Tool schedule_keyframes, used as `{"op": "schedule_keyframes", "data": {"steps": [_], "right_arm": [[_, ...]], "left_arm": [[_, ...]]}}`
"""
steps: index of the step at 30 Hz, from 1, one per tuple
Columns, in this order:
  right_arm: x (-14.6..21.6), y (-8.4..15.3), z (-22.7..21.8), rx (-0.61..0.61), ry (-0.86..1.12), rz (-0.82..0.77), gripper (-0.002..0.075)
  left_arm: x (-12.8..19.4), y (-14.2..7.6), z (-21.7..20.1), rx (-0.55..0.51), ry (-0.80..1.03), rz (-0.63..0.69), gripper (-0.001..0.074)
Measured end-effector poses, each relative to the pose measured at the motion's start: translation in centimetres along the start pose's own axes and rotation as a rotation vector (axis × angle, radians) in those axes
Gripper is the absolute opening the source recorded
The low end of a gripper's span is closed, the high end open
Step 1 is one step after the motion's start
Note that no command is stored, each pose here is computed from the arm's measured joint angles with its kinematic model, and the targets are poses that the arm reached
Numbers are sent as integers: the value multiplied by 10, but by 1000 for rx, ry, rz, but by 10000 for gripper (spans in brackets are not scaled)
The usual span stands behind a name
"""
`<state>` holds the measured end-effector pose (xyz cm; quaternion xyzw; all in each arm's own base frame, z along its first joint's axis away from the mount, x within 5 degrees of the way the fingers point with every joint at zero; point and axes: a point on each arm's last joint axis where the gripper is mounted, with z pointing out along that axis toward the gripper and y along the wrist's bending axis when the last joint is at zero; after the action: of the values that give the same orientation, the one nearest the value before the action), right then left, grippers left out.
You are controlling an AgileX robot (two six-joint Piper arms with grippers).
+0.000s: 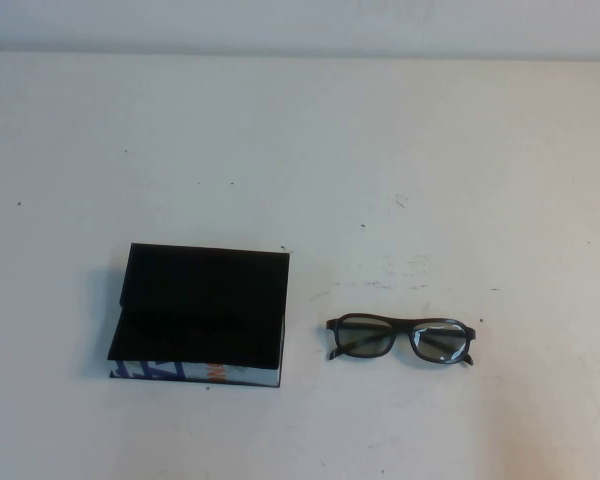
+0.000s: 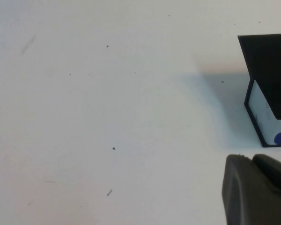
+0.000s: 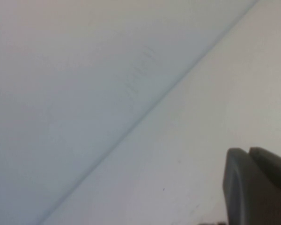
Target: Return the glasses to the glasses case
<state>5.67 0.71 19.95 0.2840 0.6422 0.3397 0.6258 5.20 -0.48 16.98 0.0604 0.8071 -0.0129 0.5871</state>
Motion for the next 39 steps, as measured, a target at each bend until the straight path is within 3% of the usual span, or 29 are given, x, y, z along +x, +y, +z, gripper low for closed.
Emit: {"op": "schedule_keyframes", "data": {"steps": [3, 6, 15, 25, 31, 39], "right_arm": [[5, 6, -1, -18, 92, 7, -11], [0, 28, -1, -35, 222, -34, -11], [-18, 80, 27, 67, 769, -332, -11], [-21, 84, 66, 77, 1023, -475, -11], [-7, 91, 85, -11, 1179, -631, -11], [37, 135, 133, -187, 1404, -930, -11]], "left_arm": [[0, 0, 0, 0, 0, 0, -4], [0, 0, 0, 0, 0, 0, -4], [0, 0, 0, 0, 0, 0, -4], [0, 0, 0, 0, 0, 0, -4], [0, 0, 0, -1, 0, 1, -4], [0, 0, 0, -1, 0, 1, -4]]}}
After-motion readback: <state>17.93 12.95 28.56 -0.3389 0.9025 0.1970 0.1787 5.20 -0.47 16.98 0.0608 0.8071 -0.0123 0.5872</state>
